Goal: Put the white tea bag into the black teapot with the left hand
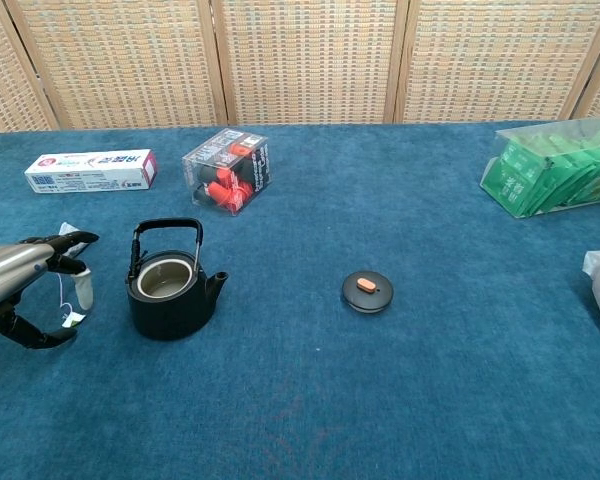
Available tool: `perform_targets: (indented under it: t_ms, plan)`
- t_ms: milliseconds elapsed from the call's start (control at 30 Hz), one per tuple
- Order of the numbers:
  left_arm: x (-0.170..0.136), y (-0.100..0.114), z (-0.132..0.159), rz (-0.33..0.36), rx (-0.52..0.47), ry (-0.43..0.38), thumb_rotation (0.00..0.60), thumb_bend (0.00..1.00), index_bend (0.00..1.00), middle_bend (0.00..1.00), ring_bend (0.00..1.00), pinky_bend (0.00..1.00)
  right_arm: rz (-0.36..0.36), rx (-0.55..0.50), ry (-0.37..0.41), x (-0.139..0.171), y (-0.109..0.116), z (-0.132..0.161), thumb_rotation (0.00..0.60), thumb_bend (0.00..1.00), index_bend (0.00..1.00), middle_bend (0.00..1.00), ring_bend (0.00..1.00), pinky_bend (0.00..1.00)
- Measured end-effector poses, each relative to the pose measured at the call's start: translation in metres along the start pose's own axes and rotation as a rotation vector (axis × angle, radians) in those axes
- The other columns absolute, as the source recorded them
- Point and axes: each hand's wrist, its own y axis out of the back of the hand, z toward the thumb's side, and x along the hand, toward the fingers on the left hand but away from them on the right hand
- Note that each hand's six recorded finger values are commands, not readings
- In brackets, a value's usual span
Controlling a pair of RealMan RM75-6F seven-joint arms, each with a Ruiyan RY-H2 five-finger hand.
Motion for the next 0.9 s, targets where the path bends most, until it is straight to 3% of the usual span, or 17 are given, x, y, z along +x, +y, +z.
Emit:
perform_targets:
  t_ms: [900]
  plan:
    - [0.0051, -0.0056, -0.0044, -0.031, 0.018, 0.025, 0.600, 0.36, 0.51, 0.03, 0.00, 0.00, 0.005, -0.003, -0.020, 0.0014, -0.0021, -0.0046, 0.600, 0.06, 0.00, 0.00, 0.00, 0.00]
